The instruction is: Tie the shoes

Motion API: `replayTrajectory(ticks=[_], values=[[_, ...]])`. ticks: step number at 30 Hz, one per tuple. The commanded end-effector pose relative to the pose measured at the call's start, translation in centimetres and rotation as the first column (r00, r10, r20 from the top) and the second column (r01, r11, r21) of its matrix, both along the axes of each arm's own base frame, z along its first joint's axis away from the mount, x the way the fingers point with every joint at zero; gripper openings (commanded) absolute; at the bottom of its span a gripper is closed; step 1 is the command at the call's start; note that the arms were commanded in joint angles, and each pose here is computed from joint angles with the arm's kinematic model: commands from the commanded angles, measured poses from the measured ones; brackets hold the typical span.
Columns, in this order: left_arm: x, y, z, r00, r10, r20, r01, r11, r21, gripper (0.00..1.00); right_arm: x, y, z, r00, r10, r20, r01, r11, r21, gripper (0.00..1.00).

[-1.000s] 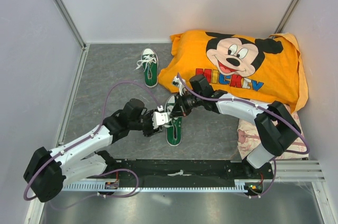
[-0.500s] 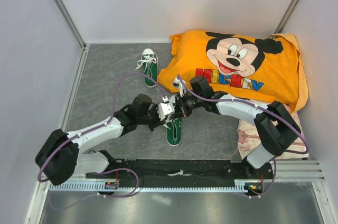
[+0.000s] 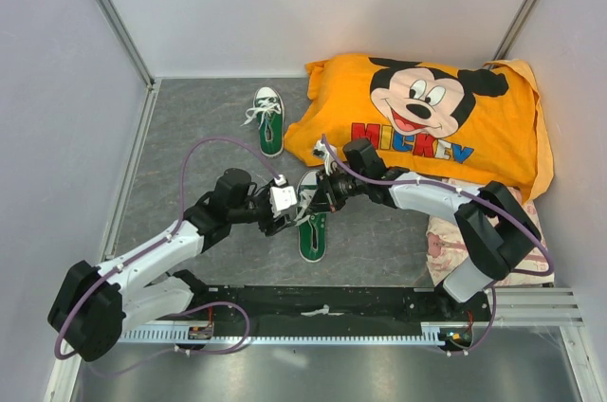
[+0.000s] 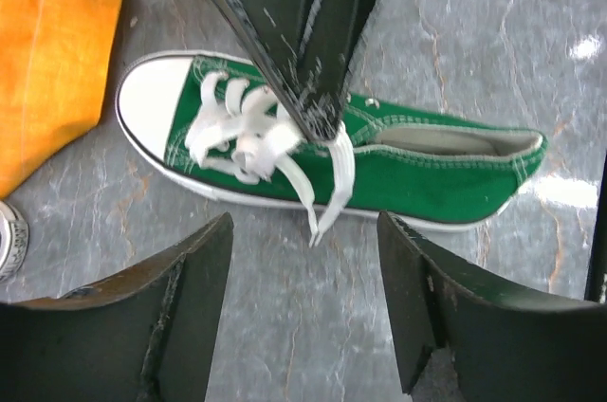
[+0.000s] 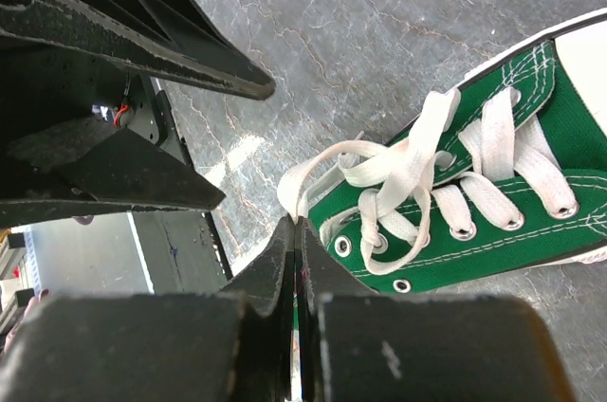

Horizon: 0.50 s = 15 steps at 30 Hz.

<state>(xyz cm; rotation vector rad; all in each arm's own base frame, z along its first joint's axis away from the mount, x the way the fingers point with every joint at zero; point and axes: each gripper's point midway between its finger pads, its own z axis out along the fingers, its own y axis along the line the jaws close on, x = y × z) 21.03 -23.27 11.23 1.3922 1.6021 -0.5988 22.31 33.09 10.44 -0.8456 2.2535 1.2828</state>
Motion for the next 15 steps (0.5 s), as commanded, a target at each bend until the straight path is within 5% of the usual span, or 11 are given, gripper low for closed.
replayTrajectory(ticks=[1,15], values=[[1.2,-1.7,1.8,0.998,-0.016,0.053,0.021,0.995,-0.099,0.63,0.4,0.3,1.3,0.999,0.002,0.045,-0.004,0.999,0.052,0.0],[3.4,-3.3,0.3,0.99,-0.083,0.117,0.09,0.994,-0.059,0.38,0.0,0.3,1.6,0.998,0.008,0.061,-0.013,0.997,0.08,0.0]])
